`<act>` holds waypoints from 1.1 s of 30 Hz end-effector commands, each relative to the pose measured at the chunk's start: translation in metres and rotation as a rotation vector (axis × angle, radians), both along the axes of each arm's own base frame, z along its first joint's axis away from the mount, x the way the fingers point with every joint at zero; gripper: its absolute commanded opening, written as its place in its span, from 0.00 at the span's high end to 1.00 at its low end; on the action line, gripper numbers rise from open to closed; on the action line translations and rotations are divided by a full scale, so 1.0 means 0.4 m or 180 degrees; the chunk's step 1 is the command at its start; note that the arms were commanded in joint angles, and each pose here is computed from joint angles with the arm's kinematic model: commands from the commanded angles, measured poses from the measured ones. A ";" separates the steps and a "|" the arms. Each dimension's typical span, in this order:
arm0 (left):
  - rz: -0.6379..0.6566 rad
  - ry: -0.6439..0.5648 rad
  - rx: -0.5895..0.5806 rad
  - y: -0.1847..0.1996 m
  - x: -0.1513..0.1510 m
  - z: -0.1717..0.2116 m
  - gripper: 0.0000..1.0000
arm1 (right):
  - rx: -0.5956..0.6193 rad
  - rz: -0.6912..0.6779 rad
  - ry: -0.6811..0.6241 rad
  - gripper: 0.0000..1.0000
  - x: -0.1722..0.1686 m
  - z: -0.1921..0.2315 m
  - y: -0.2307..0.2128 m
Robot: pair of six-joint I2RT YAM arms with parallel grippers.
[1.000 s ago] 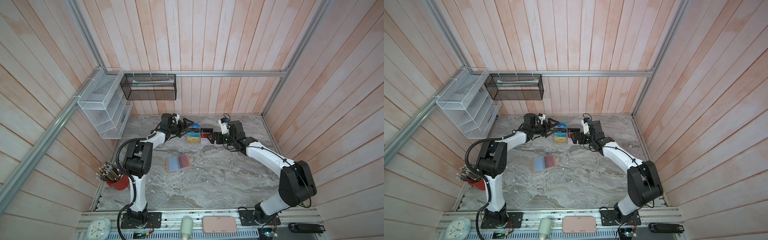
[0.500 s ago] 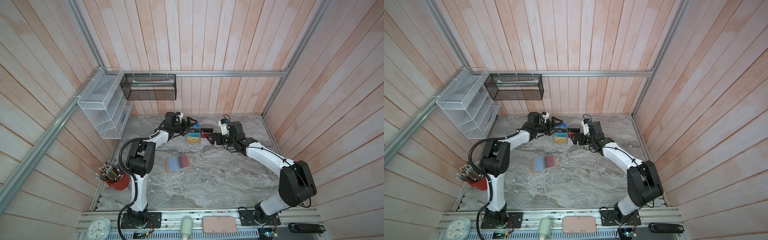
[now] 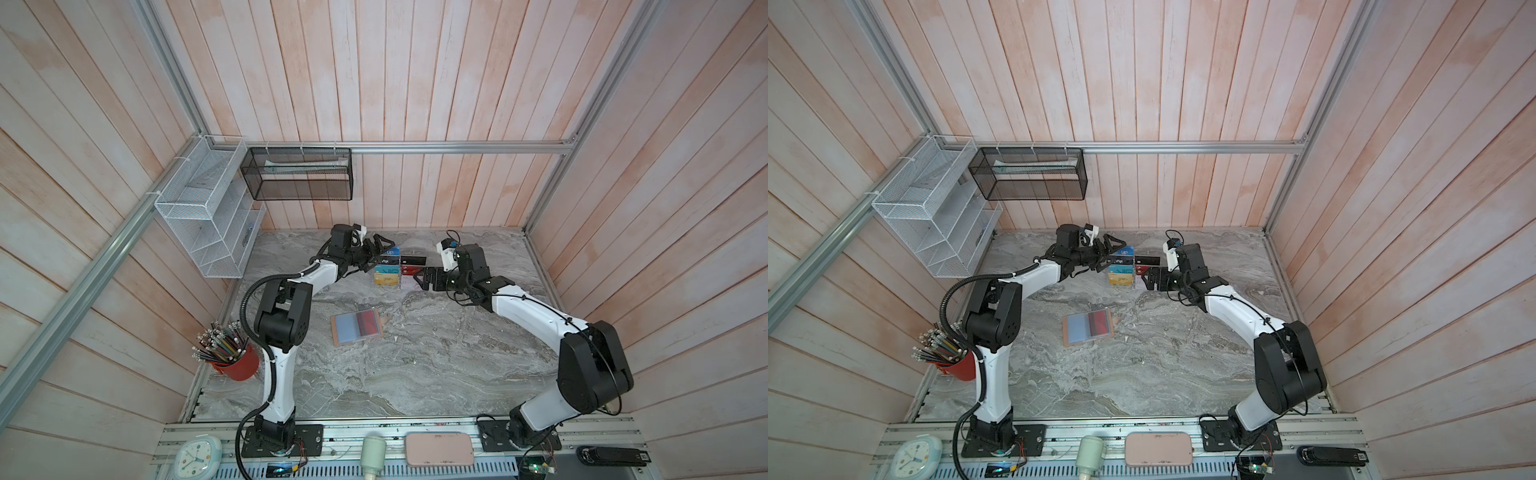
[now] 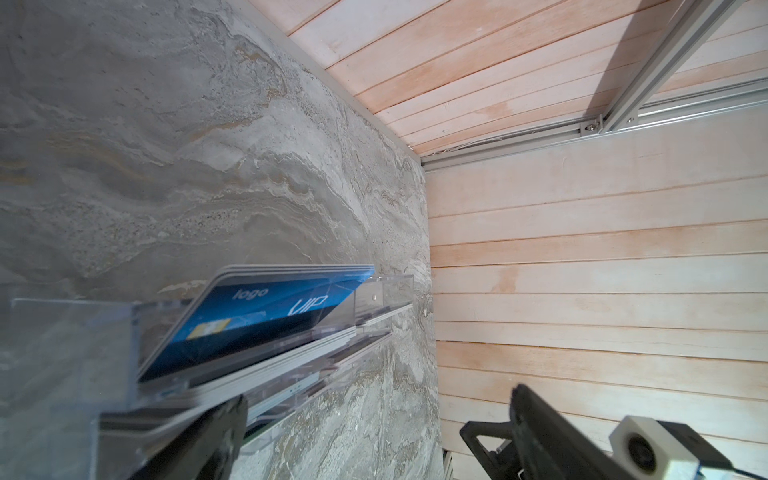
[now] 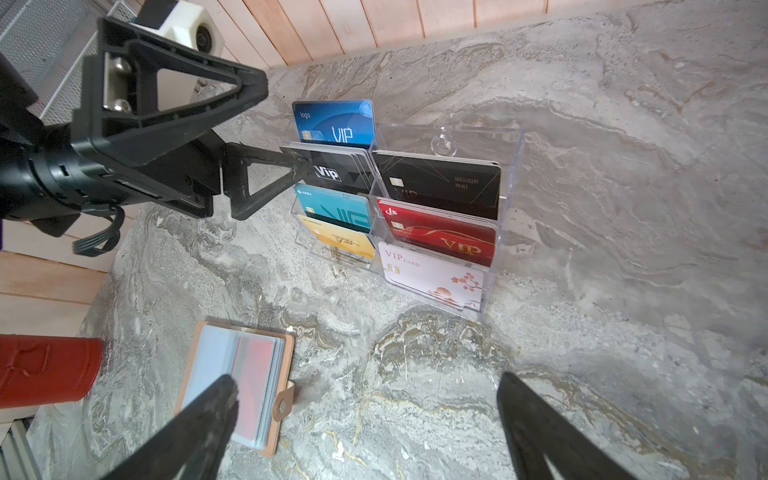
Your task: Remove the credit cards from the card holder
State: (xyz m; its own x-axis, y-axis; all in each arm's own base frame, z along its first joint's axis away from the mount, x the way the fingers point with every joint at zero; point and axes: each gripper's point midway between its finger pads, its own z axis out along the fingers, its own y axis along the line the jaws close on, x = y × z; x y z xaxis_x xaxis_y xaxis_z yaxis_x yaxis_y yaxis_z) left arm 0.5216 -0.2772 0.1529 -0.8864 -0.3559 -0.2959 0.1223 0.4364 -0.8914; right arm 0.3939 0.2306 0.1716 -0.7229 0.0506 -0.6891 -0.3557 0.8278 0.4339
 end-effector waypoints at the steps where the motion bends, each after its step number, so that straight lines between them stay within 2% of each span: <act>1: -0.0071 -0.0131 0.0040 0.006 -0.032 0.037 0.00 | 0.0041 0.0013 -0.0007 0.02 -0.006 0.004 0.008; 7: -0.0014 -0.0179 0.0117 0.048 -0.061 0.056 0.00 | 0.0002 -0.0056 0.0008 0.02 0.013 -0.006 0.006; 13: 0.0194 -0.0237 0.0274 0.106 -0.043 0.059 0.00 | -0.0057 -0.0232 0.0190 0.02 0.067 -0.048 -0.015; 20: 0.0307 -0.0358 0.0444 0.112 0.005 0.049 0.00 | 0.0054 -0.0274 0.0218 0.02 0.117 -0.072 -0.012; 33: 0.0338 -0.0308 0.0478 0.097 0.060 0.015 0.00 | 0.0321 -0.0283 0.0268 0.02 0.219 -0.094 -0.015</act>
State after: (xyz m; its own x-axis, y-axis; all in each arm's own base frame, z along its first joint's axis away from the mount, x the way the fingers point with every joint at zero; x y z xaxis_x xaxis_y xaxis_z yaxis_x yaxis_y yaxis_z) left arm 0.5388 -0.2375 0.1678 -0.8126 -0.3982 -0.4256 0.1536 0.5581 -0.8154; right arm 0.4727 0.2189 0.1277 -0.7734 0.1717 -0.6103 -0.2233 0.8272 0.5157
